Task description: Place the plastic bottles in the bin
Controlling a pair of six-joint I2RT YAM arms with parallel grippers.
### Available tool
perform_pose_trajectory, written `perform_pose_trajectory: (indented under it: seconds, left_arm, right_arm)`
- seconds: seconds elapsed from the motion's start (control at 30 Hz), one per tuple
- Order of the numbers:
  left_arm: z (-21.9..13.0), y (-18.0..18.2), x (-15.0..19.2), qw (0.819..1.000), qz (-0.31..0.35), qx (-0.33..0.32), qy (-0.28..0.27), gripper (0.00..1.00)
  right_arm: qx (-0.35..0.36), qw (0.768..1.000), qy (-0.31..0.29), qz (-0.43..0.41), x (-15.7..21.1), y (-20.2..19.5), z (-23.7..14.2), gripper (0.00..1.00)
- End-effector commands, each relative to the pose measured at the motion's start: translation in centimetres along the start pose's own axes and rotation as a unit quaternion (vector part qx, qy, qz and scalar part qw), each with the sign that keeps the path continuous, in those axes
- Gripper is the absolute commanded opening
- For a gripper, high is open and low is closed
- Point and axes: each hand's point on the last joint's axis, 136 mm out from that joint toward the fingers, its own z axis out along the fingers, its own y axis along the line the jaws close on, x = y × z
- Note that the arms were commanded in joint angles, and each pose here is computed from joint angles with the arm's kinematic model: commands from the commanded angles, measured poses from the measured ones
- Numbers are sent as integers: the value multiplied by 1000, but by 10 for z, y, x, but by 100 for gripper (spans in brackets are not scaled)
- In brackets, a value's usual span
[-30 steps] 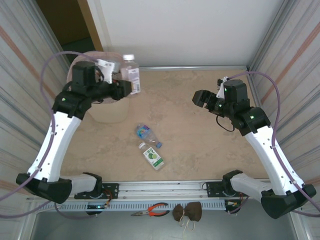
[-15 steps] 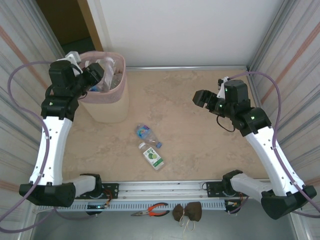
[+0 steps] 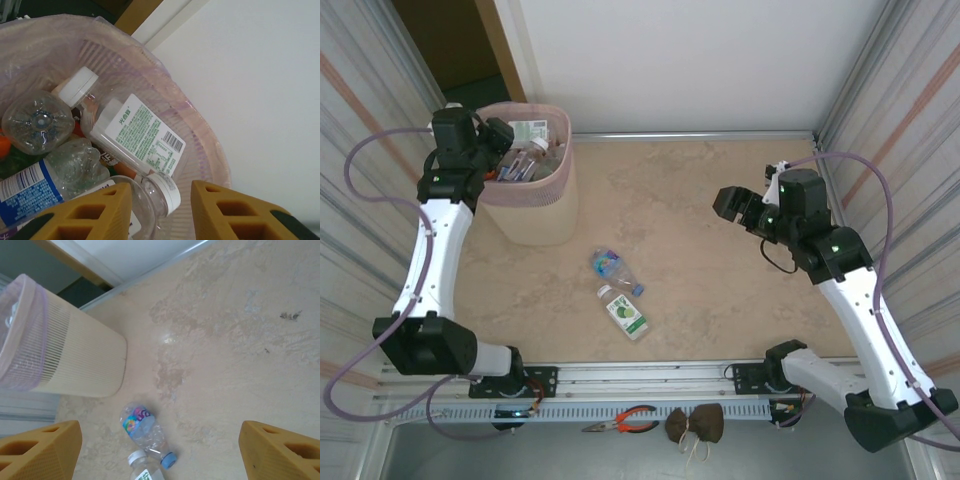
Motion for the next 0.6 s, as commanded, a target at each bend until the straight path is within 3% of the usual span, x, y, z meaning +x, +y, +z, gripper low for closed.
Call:
perform_pose_trajectory:
  seconds: [0.0, 0.33, 0.57]
  left_arm:
    - [-13, -24, -24, 999, 12, 37, -28, 36]
    - [15, -38, 13, 993, 47, 83, 75, 31]
    - [38, -30, 61, 980, 46, 90, 171, 26]
  right_arm:
    - [12, 1000, -10, -9, 0, -8, -6, 81]
    - [11, 1000, 0, -5, 2, -10, 1, 81]
    - [14, 1000, -1, -4, 4, -13, 0, 81]
